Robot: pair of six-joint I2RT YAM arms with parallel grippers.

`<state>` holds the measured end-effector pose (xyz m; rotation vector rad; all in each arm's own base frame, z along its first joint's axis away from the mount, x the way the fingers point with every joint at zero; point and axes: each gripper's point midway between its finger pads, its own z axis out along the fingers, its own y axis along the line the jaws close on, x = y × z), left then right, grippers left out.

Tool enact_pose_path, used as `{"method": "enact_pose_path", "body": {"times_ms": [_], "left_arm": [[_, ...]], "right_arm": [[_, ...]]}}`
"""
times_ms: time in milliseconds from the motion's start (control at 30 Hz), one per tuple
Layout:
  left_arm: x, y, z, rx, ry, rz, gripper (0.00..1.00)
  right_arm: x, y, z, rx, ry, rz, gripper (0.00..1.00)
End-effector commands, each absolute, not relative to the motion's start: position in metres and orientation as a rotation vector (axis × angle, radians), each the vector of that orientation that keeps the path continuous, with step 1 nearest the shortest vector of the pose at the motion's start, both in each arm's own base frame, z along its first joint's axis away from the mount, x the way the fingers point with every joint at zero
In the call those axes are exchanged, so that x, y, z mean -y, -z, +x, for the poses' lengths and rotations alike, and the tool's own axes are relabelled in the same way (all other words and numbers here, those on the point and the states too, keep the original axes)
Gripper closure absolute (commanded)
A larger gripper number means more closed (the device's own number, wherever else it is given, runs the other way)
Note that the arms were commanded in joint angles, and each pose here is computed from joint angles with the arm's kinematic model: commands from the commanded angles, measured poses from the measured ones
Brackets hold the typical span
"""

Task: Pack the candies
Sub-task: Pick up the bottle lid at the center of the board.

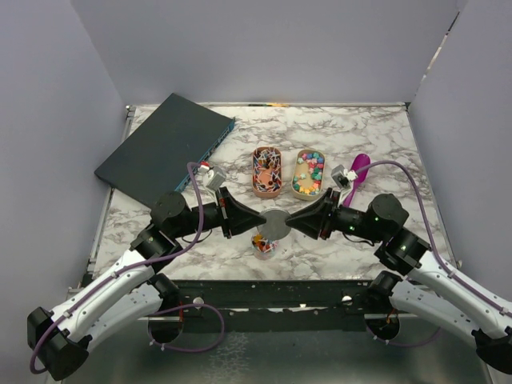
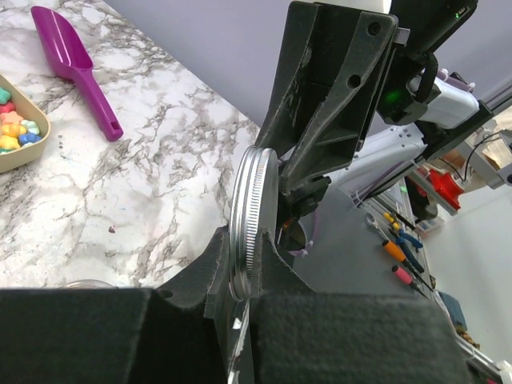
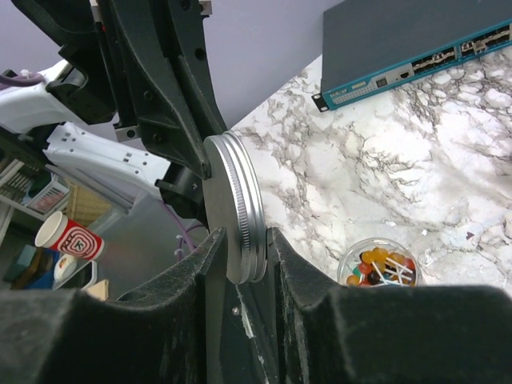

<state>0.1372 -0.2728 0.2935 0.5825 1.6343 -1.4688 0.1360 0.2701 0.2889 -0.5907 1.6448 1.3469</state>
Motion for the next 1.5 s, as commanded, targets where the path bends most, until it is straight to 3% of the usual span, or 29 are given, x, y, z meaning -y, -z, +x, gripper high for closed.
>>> {"method": "enact_pose_path", "body": {"times_ms": [0, 167, 467, 533, 567, 767, 867, 1100, 1467], "left_arm": [[0.272, -0.298, 0.143, -1.622, 1.455, 0.548, 1.0], [0.273, -0.299, 0.143, -1.622, 1.462, 0.549, 1.0], [0.275, -0.293, 0.148, -1.646, 1.459, 0.525, 1.0], [0.275, -0.289, 0.152, -1.671, 1.44, 0.496, 1.0], [0.274, -0.286, 0.156, -1.69, 1.419, 0.475, 0.97], [0.257, -0.268, 0.182, -1.785, 1.237, 0.318, 0.38], [0.241, -0.262, 0.194, -1.806, 1.13, 0.227, 0.26], [0.201, -0.259, 0.211, -1.806, 0.912, 0.054, 0.2], [0.187, -0.235, 0.212, -1.876, 0.813, 0.03, 0.17]], "right_arm": [[-0.271, -0.289, 0.138, -1.634, -1.351, -0.567, 0.7], [-0.272, -0.29, 0.137, -1.627, -1.366, -0.572, 0.72], [-0.275, -0.289, 0.135, -1.621, -1.398, -0.575, 0.99], [-0.274, -0.289, 0.136, -1.625, -1.391, -0.56, 1.0], [-0.274, -0.288, 0.137, -1.63, -1.386, -0.553, 0.99], [-0.269, -0.285, 0.145, -1.663, -1.344, -0.496, 0.99], [-0.27, -0.278, 0.149, -1.707, -1.328, -0.48, 0.99], [-0.276, -0.246, 0.16, -1.859, -1.298, -0.418, 0.99], [-0.303, -0.183, 0.159, -2.135, -1.405, -0.337, 1.0]]}}
